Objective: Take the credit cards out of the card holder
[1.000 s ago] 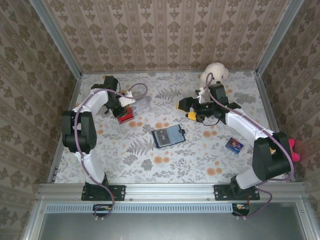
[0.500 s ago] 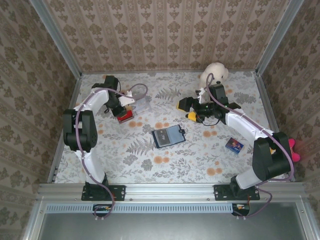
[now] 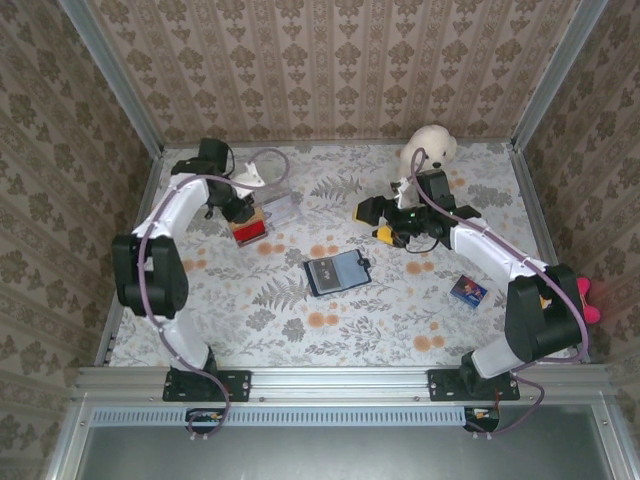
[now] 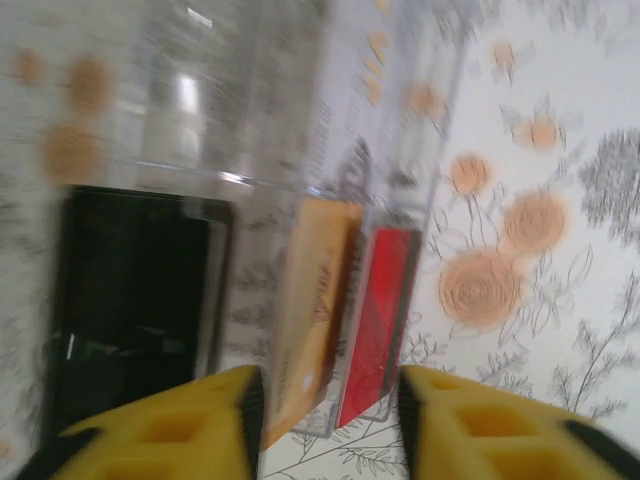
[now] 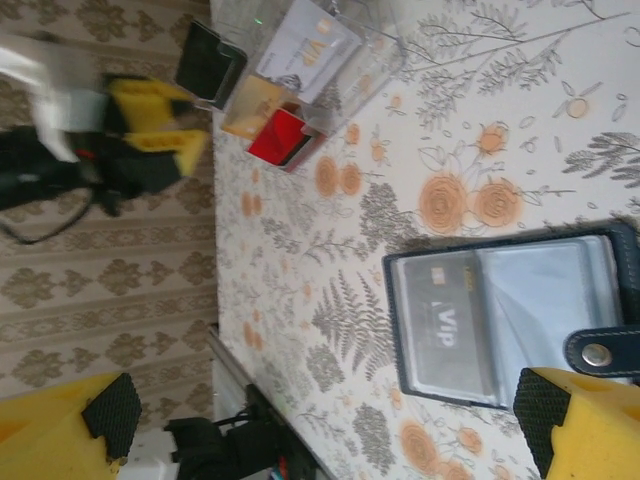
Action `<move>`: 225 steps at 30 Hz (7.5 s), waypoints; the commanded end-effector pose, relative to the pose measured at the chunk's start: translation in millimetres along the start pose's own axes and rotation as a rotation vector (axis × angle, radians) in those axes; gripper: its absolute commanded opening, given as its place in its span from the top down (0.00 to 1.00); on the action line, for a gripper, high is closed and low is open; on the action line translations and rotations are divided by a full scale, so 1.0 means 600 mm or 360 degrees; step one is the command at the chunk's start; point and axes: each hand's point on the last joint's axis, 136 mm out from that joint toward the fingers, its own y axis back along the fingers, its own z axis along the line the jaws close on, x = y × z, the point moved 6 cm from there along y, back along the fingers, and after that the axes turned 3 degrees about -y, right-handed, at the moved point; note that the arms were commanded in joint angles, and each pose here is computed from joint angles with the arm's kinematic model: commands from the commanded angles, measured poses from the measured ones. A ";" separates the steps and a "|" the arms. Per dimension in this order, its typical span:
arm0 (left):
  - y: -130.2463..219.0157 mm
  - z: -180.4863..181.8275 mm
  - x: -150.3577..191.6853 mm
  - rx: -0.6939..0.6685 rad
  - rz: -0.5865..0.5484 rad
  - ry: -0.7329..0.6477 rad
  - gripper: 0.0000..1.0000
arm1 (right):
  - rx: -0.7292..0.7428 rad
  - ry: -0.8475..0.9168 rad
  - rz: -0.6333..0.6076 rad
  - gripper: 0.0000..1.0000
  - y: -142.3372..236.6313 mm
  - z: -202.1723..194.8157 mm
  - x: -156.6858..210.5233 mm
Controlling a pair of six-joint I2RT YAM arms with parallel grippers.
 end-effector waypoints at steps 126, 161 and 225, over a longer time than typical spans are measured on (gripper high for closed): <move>-0.134 -0.367 -0.098 0.0816 0.0033 0.1792 0.85 | 0.1040 -0.0035 0.0388 0.60 -0.183 -0.138 0.110; -0.104 -0.350 -0.071 0.0696 0.0215 0.1635 1.00 | 0.0809 -0.0010 0.0138 0.65 -0.086 -0.046 0.084; -0.183 -0.382 -0.057 0.0790 0.0294 0.1900 0.74 | 0.0918 -0.0009 0.0444 0.86 -0.189 -0.123 0.109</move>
